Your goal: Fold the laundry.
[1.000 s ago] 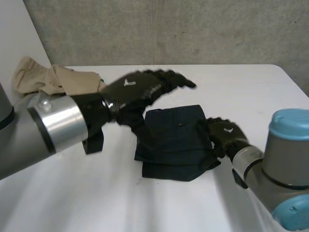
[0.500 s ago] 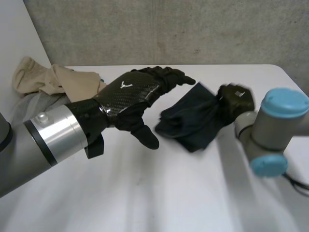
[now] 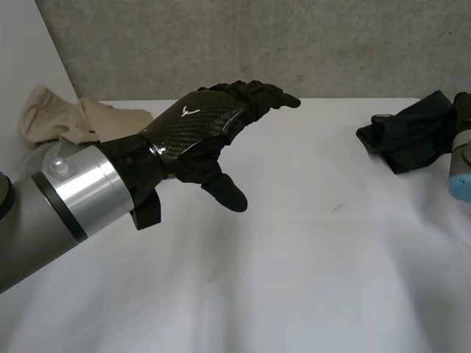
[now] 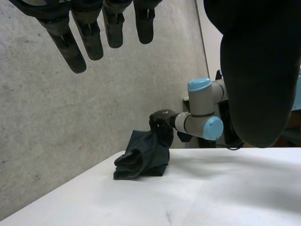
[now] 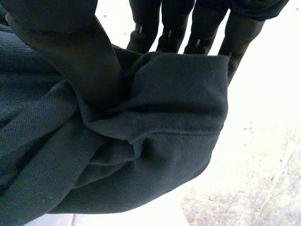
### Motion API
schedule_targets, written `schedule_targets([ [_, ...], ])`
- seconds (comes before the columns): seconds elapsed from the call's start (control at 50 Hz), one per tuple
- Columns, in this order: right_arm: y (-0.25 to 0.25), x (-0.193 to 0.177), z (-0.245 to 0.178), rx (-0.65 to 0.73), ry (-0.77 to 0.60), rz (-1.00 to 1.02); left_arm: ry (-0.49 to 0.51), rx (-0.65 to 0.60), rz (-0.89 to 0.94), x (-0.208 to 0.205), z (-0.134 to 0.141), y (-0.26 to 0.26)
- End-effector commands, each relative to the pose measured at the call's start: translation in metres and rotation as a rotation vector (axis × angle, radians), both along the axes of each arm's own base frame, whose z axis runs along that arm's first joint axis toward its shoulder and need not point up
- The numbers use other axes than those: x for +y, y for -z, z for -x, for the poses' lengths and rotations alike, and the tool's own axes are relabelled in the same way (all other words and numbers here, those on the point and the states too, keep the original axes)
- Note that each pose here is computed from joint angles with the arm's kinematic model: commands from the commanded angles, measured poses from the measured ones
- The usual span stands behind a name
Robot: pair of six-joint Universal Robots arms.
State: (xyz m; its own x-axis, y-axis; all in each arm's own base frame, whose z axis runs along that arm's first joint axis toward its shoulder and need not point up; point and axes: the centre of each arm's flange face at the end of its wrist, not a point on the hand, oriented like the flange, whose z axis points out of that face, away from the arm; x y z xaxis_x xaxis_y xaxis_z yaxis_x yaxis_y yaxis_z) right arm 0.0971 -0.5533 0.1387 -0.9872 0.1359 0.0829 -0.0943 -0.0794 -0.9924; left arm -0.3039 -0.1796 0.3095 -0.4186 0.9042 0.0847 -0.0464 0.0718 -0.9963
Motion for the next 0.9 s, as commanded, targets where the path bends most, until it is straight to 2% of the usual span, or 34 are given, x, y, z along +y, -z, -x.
schedule_targets([
  [0.02,0.002,0.003,0.014,-0.003,0.023,-0.048,0.0,-0.002,-0.004,-0.001,0.004,0.001],
  [0.12,-0.016,0.015,0.034,-0.006,0.113,-0.116,-0.019,0.0,0.007,-0.003,0.003,-0.001],
  [0.18,-0.042,0.031,0.035,0.019,0.171,-0.119,-0.041,0.002,0.011,-0.005,0.001,-0.002],
  [0.26,-0.085,0.05,0.021,0.041,0.129,0.011,-0.117,0.023,0.04,-0.014,-0.006,-0.013],
  [0.32,-0.12,0.073,-0.007,0.066,0.03,0.183,-0.171,0.038,0.063,-0.021,-0.012,-0.02],
  [0.4,-0.15,0.114,-0.054,0.122,-0.151,0.39,-0.315,0.066,0.111,-0.043,-0.027,-0.033],
  [0.44,-0.159,0.144,-0.083,0.169,-0.27,0.475,-0.43,0.079,0.143,-0.06,-0.04,-0.041],
  [0.48,-0.159,0.163,-0.098,0.202,-0.348,0.499,-0.522,0.077,0.174,-0.077,-0.052,-0.046],
  [0.5,-0.158,0.173,-0.106,0.217,-0.387,0.498,-0.621,0.05,0.199,-0.1,-0.066,-0.043],
  [0.52,-0.152,0.192,-0.122,0.24,-0.466,0.48,-0.657,0.031,0.21,-0.11,-0.071,-0.04],
  [0.56,-0.145,0.21,-0.137,0.256,-0.54,0.441,-0.709,-0.017,0.245,-0.13,-0.08,-0.035],
  [0.58,-0.135,0.226,-0.148,0.267,-0.6,0.382,-0.736,-0.079,0.276,-0.151,-0.086,-0.025],
  [0.64,-0.116,0.246,-0.161,0.283,-0.66,0.252,-0.763,-0.195,0.301,-0.195,-0.096,0.006],
  [0.72,-0.077,0.276,-0.174,0.368,-0.713,-0.014,-0.743,-0.318,0.316,-0.241,-0.103,0.057],
  [0.8,-0.056,0.288,-0.18,0.402,-0.709,-0.085,-0.701,-0.386,0.366,-0.276,-0.103,0.105],
  [0.9,-0.039,0.287,-0.183,0.407,-0.687,-0.087,-0.712,-0.399,0.415,-0.305,-0.107,0.143],
])
